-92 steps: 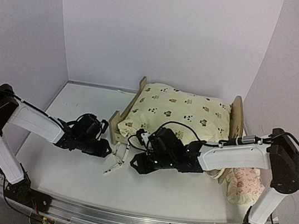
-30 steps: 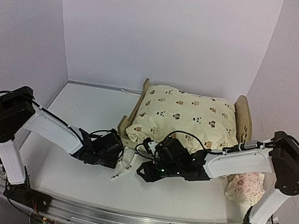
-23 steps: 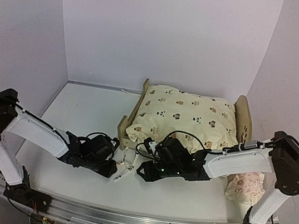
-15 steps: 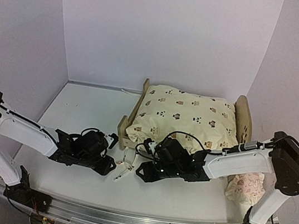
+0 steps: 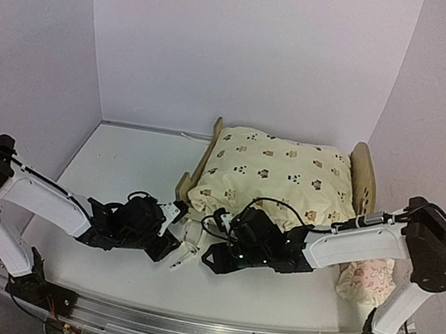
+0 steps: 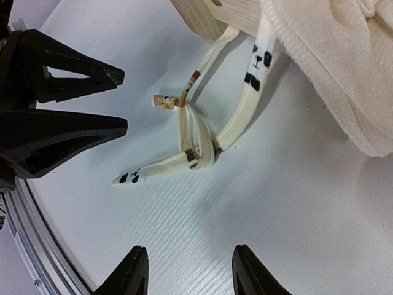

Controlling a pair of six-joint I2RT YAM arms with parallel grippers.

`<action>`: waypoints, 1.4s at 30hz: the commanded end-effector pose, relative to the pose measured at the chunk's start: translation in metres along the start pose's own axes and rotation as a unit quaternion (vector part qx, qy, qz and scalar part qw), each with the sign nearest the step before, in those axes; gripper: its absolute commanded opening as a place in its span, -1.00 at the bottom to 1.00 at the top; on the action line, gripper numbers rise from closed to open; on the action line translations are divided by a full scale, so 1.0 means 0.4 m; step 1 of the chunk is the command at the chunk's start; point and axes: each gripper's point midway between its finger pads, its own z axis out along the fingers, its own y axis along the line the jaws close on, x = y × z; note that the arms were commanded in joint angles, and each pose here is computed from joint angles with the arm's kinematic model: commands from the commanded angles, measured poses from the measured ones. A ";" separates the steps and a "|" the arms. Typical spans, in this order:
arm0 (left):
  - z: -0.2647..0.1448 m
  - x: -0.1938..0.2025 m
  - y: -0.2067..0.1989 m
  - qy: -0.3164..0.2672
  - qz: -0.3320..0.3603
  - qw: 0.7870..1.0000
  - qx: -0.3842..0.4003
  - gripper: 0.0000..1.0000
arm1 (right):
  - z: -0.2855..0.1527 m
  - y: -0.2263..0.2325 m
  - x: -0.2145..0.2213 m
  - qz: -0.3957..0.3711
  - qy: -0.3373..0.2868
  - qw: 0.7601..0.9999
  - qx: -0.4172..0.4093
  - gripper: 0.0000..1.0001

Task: Set up the pet bed

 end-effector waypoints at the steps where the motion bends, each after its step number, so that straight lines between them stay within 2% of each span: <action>1: 0.024 -0.023 -0.004 -0.026 0.033 0.999 -0.004 -0.19 | -0.028 0.011 -0.011 0.002 -0.016 1.000 -0.008 -0.05; 7: 0.059 0.006 0.004 -0.005 0.038 0.999 -0.017 -0.26 | -0.037 0.001 0.001 0.002 -0.015 1.000 -0.005 -0.05; 20: 0.096 0.049 0.016 0.004 0.032 0.999 -0.024 -0.28 | -0.028 -0.001 0.010 0.002 -0.009 1.000 -0.003 -0.05; 30: 0.109 0.078 0.023 0.022 0.023 0.999 -0.020 -0.74 | -0.028 0.000 0.006 0.002 -0.010 1.000 -0.003 -0.05; 32: 0.102 0.085 0.025 0.024 0.020 0.999 -0.020 -0.95 | -0.028 0.002 0.005 0.002 -0.010 1.000 -0.004 -0.05; 33: 0.100 0.087 0.025 0.024 0.019 0.999 -0.019 -0.99 | -0.028 0.002 0.005 0.002 -0.010 1.000 -0.005 -0.05; 42: 0.025 0.036 -0.005 -0.009 -0.019 0.999 0.024 -1.00 | -0.024 0.054 -0.006 -0.009 -0.014 1.000 -0.016 -0.04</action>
